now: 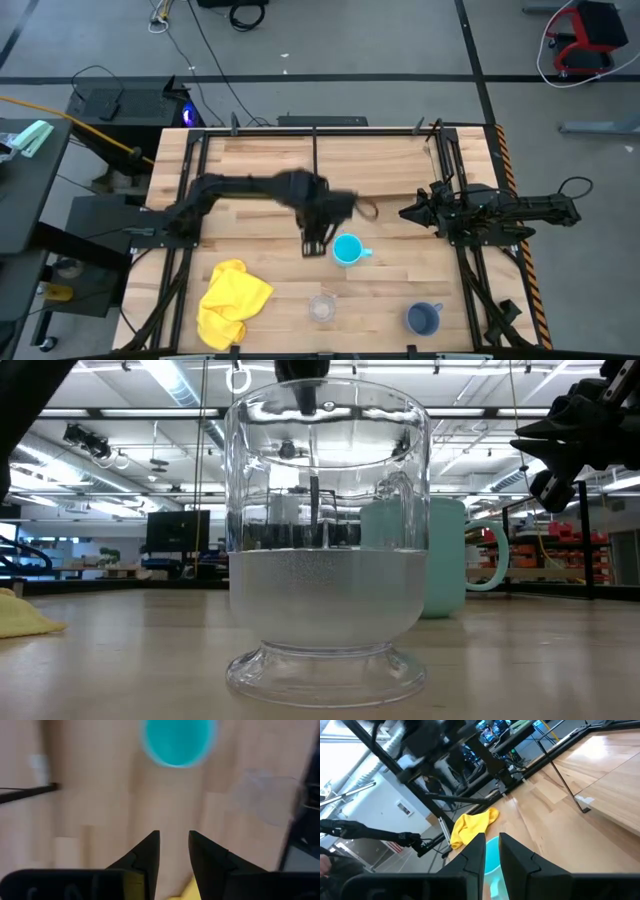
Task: Stack small to large cups/mugs on shelf
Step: Put the transparent mug on the shelf
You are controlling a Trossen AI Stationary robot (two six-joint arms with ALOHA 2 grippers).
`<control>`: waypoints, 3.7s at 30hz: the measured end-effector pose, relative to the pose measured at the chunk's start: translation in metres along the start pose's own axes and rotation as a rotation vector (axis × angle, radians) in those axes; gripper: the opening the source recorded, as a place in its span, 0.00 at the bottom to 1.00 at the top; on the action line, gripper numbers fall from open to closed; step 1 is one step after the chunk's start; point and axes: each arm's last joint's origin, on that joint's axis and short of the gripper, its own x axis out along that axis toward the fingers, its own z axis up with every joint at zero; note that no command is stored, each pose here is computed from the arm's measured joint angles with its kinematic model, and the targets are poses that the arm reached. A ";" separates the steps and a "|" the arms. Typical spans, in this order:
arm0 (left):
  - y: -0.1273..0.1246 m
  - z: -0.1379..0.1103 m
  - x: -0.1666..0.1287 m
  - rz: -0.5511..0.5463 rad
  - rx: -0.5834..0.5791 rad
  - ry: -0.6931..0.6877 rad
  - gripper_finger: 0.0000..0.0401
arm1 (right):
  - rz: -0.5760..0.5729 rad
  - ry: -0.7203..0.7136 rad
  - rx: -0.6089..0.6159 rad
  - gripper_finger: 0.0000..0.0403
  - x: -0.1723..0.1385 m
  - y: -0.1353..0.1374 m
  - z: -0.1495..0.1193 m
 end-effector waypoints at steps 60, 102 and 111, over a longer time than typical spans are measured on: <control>-0.125 -0.032 0.126 0.039 -0.659 -0.066 0.30 | 0.148 0.104 -0.105 0.15 0.001 0.004 -0.003; -0.072 -0.019 0.098 0.265 0.199 0.067 0.01 | 0.167 0.111 -0.131 0.15 0.001 0.005 -0.003; -0.049 -0.005 0.099 0.241 0.283 0.048 0.01 | 0.167 0.110 -0.132 0.15 0.001 0.005 -0.003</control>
